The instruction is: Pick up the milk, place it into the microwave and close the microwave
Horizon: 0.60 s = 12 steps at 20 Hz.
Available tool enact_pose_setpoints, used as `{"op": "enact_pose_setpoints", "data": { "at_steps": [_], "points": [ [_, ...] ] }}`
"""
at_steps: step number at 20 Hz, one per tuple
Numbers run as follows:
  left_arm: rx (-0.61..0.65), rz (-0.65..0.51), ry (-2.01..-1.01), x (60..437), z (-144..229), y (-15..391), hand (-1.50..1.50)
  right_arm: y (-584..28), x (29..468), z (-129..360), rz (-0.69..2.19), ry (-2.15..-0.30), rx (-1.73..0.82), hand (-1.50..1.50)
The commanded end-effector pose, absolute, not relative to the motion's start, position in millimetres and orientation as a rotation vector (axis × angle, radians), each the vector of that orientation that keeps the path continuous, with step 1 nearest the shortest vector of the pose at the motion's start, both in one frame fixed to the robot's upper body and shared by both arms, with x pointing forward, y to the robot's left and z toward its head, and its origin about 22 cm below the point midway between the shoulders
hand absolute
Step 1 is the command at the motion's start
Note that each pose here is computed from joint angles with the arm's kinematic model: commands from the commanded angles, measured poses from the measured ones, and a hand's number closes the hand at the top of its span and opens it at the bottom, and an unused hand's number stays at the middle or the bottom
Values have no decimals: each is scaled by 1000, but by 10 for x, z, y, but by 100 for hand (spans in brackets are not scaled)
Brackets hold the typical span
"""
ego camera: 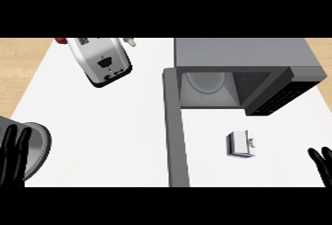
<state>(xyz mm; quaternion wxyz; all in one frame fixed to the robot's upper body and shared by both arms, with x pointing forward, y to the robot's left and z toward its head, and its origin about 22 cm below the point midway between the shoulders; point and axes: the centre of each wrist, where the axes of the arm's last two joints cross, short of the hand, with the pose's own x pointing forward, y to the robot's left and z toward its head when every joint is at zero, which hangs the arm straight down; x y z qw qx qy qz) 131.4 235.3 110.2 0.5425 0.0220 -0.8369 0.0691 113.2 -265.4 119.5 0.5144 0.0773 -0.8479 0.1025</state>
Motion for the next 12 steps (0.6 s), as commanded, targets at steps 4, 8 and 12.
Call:
{"op": "enact_pose_setpoints", "data": {
  "at_steps": [4,8,12],
  "points": [
    [29,187,-1986,909,959,2455,-150,-2683,838,1107,297,-2024,126,-150],
    [32,186,-1977,814,942,2412,-150,-2589,985,927,311,-2032,78,-150],
    [56,164,-1986,623,921,2601,-150,-2537,1046,773,279,-2030,69,-150]
  ]
}}
